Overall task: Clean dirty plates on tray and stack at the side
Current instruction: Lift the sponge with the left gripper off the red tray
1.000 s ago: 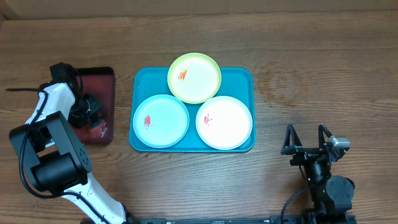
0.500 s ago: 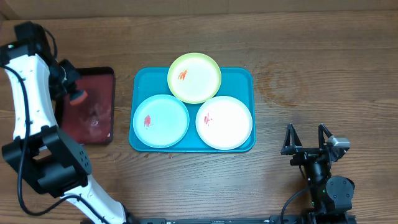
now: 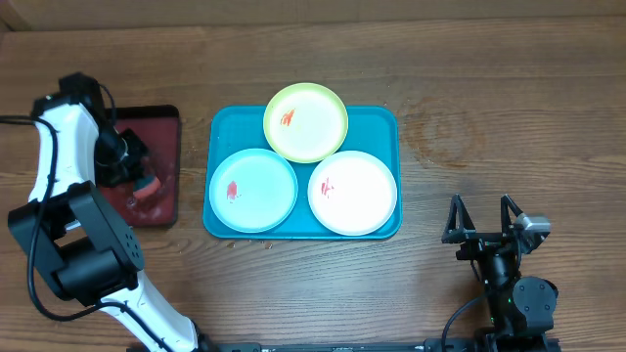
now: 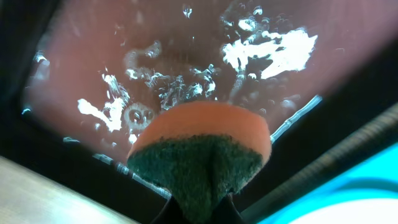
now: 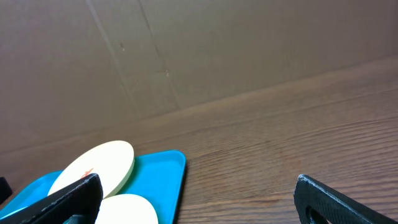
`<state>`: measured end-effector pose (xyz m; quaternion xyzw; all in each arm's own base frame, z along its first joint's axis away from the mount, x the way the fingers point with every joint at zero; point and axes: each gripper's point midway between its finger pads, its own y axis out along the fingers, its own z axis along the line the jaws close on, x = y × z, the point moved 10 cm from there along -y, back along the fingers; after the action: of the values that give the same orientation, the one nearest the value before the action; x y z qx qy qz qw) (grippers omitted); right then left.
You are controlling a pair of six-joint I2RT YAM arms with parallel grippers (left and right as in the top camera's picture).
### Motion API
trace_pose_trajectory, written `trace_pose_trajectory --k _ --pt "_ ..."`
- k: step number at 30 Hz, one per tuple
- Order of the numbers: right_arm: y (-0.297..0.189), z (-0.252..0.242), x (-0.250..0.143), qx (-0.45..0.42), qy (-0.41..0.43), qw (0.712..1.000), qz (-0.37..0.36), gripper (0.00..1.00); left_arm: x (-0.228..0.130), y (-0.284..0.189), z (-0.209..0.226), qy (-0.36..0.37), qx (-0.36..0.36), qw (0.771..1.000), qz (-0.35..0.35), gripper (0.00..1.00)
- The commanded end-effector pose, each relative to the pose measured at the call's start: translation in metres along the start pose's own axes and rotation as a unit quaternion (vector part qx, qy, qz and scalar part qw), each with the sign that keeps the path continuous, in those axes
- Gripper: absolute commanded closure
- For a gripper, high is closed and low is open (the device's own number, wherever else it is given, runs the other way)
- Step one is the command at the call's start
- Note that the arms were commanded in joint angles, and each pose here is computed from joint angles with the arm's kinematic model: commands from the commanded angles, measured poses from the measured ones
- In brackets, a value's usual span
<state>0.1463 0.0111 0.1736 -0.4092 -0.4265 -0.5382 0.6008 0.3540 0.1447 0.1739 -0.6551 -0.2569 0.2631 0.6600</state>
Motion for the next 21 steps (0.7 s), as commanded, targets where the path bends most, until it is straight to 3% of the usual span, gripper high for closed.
trace_pose_trajectory --k 1,5,9,18,21 --pt "0.000 -0.001 -0.002 -0.002 0.001 1.000 0.000 0.00 0.010 -0.078 -0.007 0.006 -0.058 0.995 -0.081 0.96" --pt "0.000 -0.001 -0.002 -0.002 0.001 1.000 0.000 0.00 -0.002 -0.138 -0.014 0.056 -0.127 0.982 -0.130 0.96" --pt "0.000 -0.001 -0.002 -0.002 0.001 1.000 0.000 0.00 -0.006 -0.146 -0.011 0.053 -0.075 0.982 -0.165 0.96" --pt "0.000 -0.001 -0.002 -0.002 0.001 1.000 0.000 0.00 -0.004 -0.040 -0.014 0.050 -0.022 0.996 -0.072 0.96" --pt "0.000 -0.001 -0.002 -0.002 0.001 1.000 0.000 0.00 -0.006 -0.036 -0.015 0.073 -0.031 0.995 -0.058 0.96"
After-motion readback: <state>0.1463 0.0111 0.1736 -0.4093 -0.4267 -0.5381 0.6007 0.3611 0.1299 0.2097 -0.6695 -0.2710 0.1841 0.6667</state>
